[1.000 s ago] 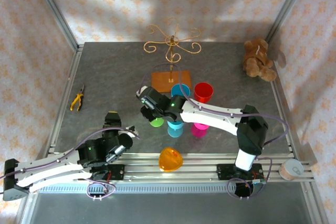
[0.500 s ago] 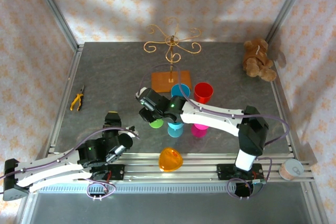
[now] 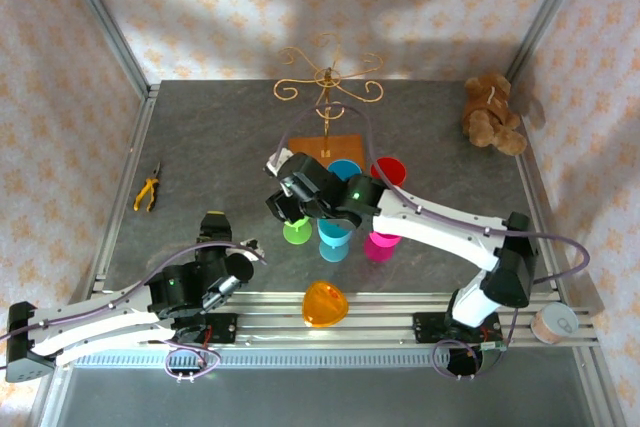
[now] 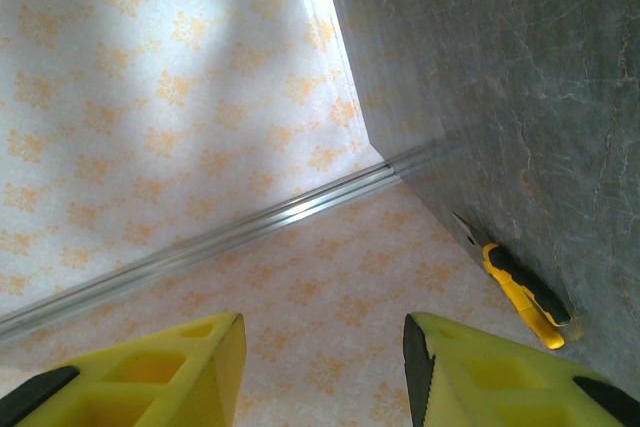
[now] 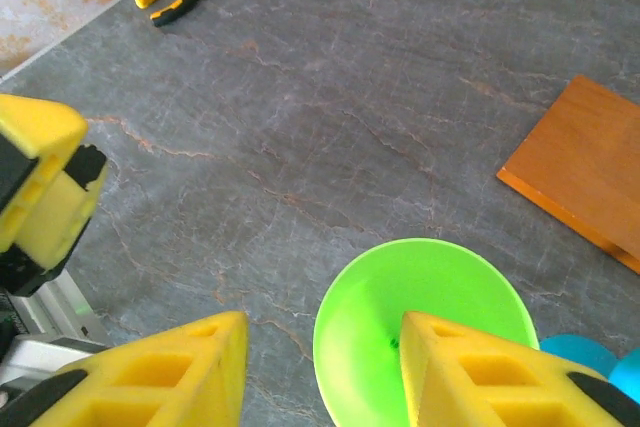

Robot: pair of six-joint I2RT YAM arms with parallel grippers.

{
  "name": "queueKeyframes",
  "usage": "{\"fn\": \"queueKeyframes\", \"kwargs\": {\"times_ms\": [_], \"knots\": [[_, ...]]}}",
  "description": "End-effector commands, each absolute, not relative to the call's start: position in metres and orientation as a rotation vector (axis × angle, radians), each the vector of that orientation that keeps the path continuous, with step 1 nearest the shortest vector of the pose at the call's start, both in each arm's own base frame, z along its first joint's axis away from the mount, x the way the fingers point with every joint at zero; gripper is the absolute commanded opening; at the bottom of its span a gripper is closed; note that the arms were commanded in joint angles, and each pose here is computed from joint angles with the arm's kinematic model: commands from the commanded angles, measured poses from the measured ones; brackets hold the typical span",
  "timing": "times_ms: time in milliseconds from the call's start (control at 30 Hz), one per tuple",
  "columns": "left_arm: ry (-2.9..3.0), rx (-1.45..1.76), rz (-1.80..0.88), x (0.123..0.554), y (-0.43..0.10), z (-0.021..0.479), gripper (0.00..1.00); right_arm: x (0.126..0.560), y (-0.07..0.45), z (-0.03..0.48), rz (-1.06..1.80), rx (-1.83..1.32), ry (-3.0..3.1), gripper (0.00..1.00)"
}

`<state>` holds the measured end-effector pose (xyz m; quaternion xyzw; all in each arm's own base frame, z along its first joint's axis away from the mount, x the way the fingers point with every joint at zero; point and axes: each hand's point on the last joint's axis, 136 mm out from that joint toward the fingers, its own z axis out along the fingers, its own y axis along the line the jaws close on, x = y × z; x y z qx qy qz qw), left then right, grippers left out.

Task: Take the wine glass off the wine glass rack

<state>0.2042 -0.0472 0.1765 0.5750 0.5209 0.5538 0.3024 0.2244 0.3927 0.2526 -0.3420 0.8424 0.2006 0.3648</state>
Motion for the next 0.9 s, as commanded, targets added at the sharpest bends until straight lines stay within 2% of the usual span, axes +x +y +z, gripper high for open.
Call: {"fn": "queueKeyframes", "kwargs": {"times_ms": [0,333,633,867], "knots": [[1.387,1.448,1.482,0.206,-0.049,0.197,0.48,0.220,0.379,0.294,0.541,-0.846,2.096,0.44],[1.417,1.329,1.449,0.210,-0.053,0.216,0.48,0.216,0.337,0.324,0.492,-0.757,2.043,0.44],[1.548,1.072,1.186,0.213,-0.064,0.270,0.50,0.215,0.284,0.335,0.417,-0.599,2.021,0.46],[1.627,0.947,0.945,0.219,-0.090,0.292,0.56,0.224,0.222,0.324,0.251,-0.418,2.059,0.53]]}}
